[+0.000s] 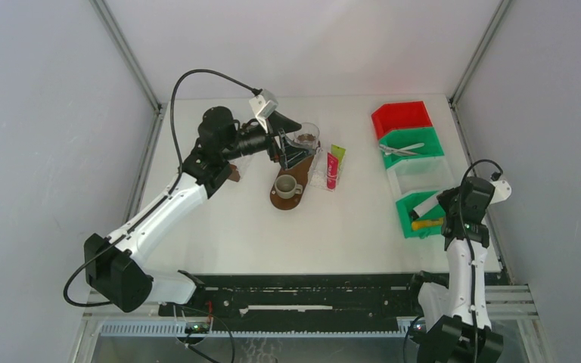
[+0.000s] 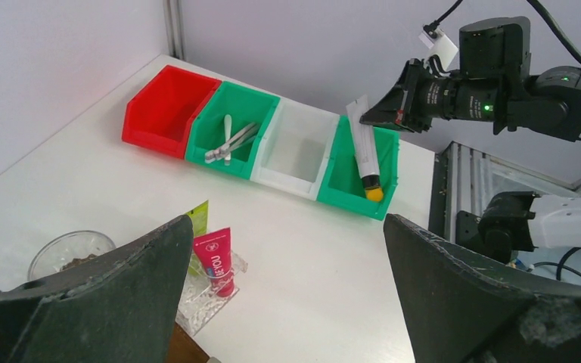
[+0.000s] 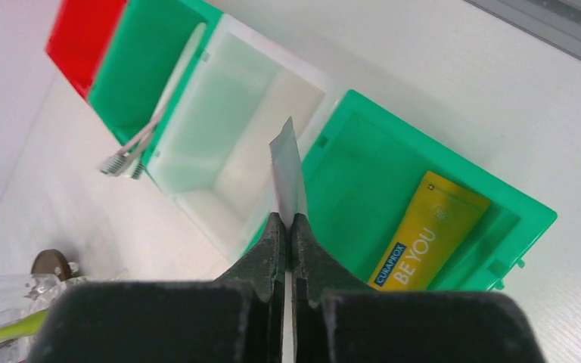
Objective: Prepare toiletry sets of a toothbrush and toothpaste on the tray
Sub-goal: Pick up the toothpaste from the storage box.
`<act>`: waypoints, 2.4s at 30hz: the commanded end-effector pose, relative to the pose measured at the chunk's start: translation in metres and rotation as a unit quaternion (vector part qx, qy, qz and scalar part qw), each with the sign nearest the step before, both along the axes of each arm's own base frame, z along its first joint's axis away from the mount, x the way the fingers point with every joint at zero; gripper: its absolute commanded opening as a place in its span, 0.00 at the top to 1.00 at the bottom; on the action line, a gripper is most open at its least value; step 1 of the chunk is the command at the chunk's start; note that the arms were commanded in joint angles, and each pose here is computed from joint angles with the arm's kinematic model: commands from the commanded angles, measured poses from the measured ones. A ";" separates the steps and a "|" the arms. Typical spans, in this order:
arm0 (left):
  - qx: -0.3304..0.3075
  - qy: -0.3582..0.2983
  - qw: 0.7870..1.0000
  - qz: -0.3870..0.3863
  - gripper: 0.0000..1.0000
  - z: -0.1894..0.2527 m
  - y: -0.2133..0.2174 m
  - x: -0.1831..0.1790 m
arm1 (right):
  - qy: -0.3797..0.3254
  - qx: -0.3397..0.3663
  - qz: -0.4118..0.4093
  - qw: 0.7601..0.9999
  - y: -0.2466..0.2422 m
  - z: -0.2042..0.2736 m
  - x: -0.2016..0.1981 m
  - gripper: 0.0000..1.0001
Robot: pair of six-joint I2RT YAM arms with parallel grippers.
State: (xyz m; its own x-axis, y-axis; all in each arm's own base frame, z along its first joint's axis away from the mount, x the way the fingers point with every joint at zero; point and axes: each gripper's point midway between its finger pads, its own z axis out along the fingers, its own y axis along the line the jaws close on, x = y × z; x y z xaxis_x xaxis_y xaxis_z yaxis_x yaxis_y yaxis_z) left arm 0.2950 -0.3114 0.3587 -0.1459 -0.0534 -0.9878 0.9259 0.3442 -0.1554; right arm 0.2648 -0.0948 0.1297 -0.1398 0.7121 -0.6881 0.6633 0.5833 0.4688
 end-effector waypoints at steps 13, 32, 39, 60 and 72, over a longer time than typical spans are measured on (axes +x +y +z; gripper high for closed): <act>-0.057 0.031 0.990 -0.125 0.02 0.016 -0.042 -0.030 | -0.256 0.020 0.232 0.938 0.117 0.128 0.038 1.00; -0.135 0.145 0.976 -0.089 0.05 -0.083 -0.019 -0.087 | -0.375 0.060 0.628 0.679 0.314 0.178 -0.039 1.00; -0.177 0.130 0.968 -0.119 0.05 -0.077 -0.011 -0.119 | -0.379 0.082 0.673 0.630 0.340 0.170 -0.061 1.00; -0.163 0.158 0.959 -0.170 0.77 -0.075 -0.050 -0.133 | -0.384 0.100 0.698 0.596 0.357 0.172 -0.080 1.00; -0.166 0.160 0.965 -0.128 1.00 -0.082 -0.033 -0.121 | -0.377 0.044 0.698 0.608 0.343 0.175 -0.089 0.32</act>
